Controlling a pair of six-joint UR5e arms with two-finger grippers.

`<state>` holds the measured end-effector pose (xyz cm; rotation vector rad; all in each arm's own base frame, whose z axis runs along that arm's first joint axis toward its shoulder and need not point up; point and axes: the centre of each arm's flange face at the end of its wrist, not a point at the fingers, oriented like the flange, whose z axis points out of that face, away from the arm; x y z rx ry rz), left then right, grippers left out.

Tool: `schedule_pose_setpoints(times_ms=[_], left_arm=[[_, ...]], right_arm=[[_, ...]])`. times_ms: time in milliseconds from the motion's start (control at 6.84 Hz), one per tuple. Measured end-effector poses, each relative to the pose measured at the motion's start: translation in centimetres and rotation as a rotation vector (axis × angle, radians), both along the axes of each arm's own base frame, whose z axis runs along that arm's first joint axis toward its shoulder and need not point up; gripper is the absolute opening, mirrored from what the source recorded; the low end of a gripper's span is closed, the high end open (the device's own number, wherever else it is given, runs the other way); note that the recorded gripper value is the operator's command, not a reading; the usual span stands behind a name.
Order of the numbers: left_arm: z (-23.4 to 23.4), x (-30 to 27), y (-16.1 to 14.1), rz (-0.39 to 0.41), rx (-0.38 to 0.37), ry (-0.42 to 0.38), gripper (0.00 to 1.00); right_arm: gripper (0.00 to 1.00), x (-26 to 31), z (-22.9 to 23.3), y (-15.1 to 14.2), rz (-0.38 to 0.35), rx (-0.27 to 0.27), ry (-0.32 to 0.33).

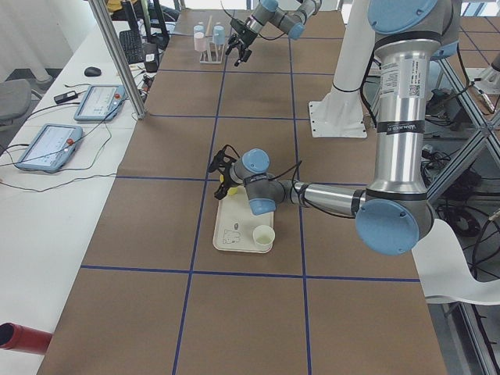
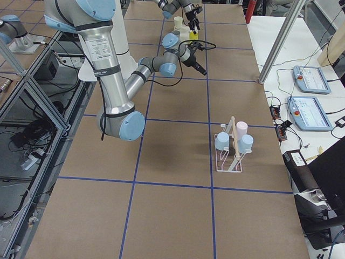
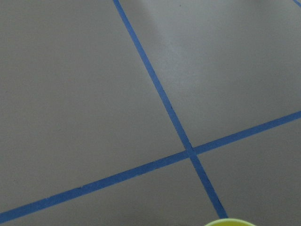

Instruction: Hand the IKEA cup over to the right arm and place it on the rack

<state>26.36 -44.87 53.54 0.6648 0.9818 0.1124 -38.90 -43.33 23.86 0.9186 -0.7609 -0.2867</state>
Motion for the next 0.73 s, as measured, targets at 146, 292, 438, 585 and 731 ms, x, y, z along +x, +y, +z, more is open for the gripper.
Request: schedule_pose_setpoints(times_ms=[146,292,438,585,731], left_arm=[[0.3,0.0,0.3,0.005,0.000,0.000,0.00],[0.2,0.0,0.5,0.009,0.001,0.003,0.00],[-0.2,0.0,0.6,0.014,0.006,0.011,0.00],[-0.9,-0.1,0.9,0.027,0.013,0.024,0.00],[-1.9,-0.5,1.2,0.061,0.016,0.046,0.00]], right_arm=[[1.00,-0.1,0.1,0.0,-0.001,-0.001,0.001],[1.00,-0.1,0.1,0.0,-0.001,-0.001,0.002],[1.00,-0.2,0.2,0.0,-0.002,-0.002,0.003],[1.00,-0.2,0.2,0.0,-0.002,-0.002,0.003],[1.00,-0.2,0.3,0.0,-0.002,-0.002,0.004]])
